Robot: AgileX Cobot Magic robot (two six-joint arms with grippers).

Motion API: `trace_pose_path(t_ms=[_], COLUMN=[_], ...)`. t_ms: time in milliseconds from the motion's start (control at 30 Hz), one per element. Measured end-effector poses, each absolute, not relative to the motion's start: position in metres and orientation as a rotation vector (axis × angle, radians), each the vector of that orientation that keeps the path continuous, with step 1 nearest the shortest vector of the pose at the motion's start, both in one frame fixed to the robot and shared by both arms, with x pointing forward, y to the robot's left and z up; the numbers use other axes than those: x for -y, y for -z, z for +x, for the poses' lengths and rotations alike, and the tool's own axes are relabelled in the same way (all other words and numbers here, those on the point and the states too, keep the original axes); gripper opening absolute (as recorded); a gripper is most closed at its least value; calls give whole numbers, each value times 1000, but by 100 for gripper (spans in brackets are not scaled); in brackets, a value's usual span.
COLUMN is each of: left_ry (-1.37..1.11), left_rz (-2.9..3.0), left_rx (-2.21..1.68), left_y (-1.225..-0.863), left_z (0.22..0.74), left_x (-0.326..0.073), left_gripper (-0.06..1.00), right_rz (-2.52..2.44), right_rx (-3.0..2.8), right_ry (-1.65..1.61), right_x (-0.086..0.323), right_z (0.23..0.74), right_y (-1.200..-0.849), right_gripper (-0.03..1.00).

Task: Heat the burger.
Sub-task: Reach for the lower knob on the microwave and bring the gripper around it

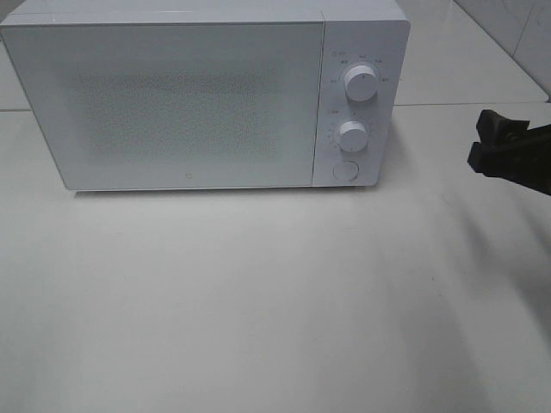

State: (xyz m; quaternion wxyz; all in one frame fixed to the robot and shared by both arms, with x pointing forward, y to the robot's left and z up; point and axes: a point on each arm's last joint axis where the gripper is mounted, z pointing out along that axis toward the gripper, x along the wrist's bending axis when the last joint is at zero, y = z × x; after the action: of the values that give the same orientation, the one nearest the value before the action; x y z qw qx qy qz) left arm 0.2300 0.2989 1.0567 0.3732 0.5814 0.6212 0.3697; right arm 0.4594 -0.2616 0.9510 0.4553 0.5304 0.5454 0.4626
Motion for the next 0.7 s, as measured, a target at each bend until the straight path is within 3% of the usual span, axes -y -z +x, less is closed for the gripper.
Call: trace_pose_path(t_ms=[700], left_ry=[-947], left_rz=[1489], left_rx=[-1591], left_y=[-1057], left_z=[230], left_x=[-299], left_gripper=[99], right_rz=[1255], right_rx=[-1452], right_ry=[-1152], right_x=[173], right_z=[458], right_y=[-928], right_gripper=[76])
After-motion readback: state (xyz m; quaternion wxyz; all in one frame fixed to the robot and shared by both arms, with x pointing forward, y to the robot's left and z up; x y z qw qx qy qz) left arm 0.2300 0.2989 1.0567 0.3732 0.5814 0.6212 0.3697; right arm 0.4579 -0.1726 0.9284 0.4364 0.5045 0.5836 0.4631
